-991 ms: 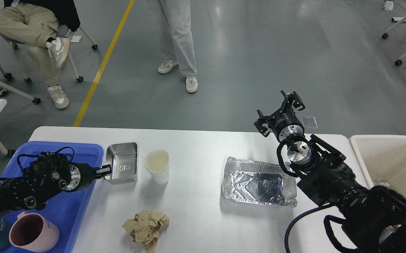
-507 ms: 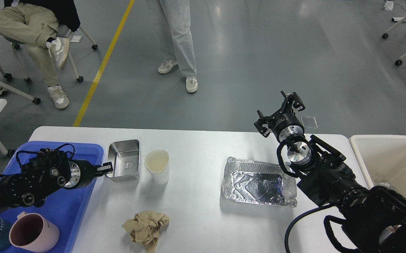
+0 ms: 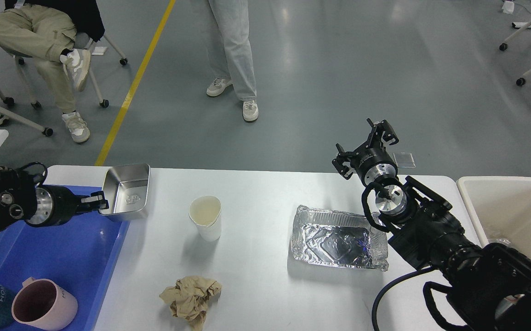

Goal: Tidy desktop
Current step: 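Lift the steel tin box and place it into the blue tray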

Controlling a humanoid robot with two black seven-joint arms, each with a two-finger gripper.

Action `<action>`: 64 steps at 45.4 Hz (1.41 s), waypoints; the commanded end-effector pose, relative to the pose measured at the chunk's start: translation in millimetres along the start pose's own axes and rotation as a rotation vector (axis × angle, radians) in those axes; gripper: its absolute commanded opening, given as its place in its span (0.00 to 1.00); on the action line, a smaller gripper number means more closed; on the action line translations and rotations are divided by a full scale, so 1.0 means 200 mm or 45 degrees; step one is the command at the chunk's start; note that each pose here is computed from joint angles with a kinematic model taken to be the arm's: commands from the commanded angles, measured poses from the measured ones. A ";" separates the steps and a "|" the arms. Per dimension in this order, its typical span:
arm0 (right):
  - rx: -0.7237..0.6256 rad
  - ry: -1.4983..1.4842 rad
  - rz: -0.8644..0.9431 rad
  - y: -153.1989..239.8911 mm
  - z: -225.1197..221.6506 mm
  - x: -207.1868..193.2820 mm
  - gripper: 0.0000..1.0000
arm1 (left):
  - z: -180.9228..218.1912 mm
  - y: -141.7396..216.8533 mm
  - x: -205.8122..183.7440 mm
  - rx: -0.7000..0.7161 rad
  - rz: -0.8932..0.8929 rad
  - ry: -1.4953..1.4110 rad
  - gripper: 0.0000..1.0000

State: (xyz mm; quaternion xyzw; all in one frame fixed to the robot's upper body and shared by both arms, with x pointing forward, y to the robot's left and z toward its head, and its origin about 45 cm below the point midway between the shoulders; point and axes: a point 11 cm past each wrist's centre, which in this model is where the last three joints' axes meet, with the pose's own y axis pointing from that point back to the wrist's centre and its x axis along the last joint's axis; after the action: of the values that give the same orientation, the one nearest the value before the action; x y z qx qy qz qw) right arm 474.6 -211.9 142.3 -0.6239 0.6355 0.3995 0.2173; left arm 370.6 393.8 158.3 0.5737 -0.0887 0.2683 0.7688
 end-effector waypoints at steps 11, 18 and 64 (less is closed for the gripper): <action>0.000 0.000 -0.006 0.00 0.00 -0.01 1.00 | -0.07 0.26 0.07 -0.009 0.035 -0.003 0.00; -0.001 -0.001 -0.002 0.00 0.00 -0.01 1.00 | -0.10 0.40 0.12 -0.007 0.058 -0.013 0.00; -0.001 0.000 0.005 0.00 0.00 0.01 1.00 | -0.52 0.14 -0.22 0.204 0.048 0.169 0.02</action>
State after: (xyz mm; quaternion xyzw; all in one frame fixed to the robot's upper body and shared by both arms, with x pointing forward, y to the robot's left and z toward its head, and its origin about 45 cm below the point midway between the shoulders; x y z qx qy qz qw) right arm 473.8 -213.1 140.9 -0.6229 0.6365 0.3999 0.2165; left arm 302.6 488.1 142.4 0.6129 -0.0344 0.3297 0.7173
